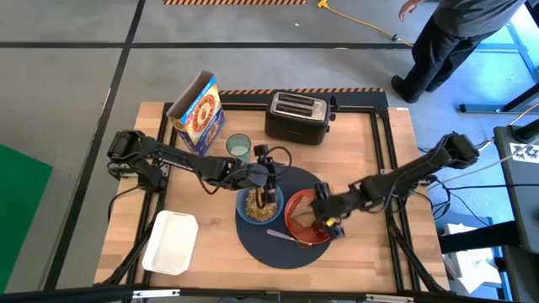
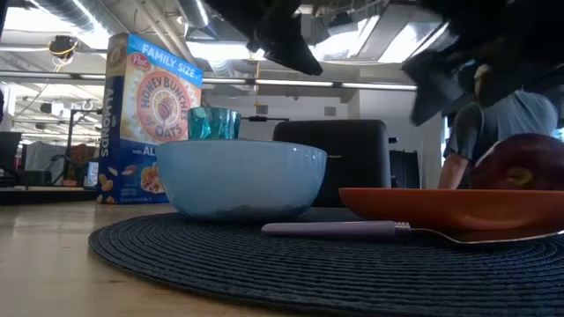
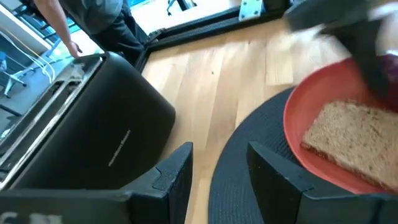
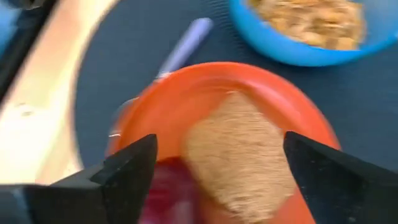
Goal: Arrange a breakfast setting
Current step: Put the red apple on the orange plate
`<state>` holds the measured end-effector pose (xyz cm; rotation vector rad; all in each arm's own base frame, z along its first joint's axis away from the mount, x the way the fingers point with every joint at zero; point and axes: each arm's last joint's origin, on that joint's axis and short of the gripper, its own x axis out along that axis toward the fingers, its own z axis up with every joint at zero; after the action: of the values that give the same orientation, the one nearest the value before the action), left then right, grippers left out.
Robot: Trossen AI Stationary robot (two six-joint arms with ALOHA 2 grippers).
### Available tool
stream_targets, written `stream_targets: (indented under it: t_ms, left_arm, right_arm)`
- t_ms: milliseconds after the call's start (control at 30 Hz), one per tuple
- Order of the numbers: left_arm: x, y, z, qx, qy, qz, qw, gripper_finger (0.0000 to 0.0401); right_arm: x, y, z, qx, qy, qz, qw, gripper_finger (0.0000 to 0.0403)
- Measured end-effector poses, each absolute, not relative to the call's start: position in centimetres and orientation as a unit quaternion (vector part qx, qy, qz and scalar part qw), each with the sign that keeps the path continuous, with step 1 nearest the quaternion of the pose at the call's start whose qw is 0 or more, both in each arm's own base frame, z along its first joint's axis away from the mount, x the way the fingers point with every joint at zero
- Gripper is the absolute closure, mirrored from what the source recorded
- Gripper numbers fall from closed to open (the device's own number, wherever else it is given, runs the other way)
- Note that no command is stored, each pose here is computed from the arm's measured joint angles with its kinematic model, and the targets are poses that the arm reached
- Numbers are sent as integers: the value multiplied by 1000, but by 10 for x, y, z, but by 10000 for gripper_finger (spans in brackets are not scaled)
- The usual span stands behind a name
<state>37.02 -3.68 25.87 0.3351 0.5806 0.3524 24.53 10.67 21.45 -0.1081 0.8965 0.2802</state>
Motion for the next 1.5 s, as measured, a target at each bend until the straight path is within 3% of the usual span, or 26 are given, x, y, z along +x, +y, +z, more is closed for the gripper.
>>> stream_targets:
  t_ms: [267, 467, 600, 1233, 1500]
  left_arm:
    - [369, -39, 258, 159, 287, 170, 929, 254]
    - [367, -47, 255, 130, 296, 165, 932, 254]
    - [361, -56, 250, 121, 320, 159, 926, 254]
    - [354, -77, 247, 131, 328, 162, 921, 254]
    - [355, -72, 247, 128, 329, 169, 920, 254]
  right_arm:
    - [255, 147, 220, -72, 476, 147, 864, 154]
    - [265, 160, 208, -74, 514, 146, 842, 190]
    - [261, 174, 198, -125, 530, 189, 817, 205]
    - [256, 178, 183, -245, 539, 198, 781, 213]
    - [255, 177, 185, -253, 549, 196, 772, 213]
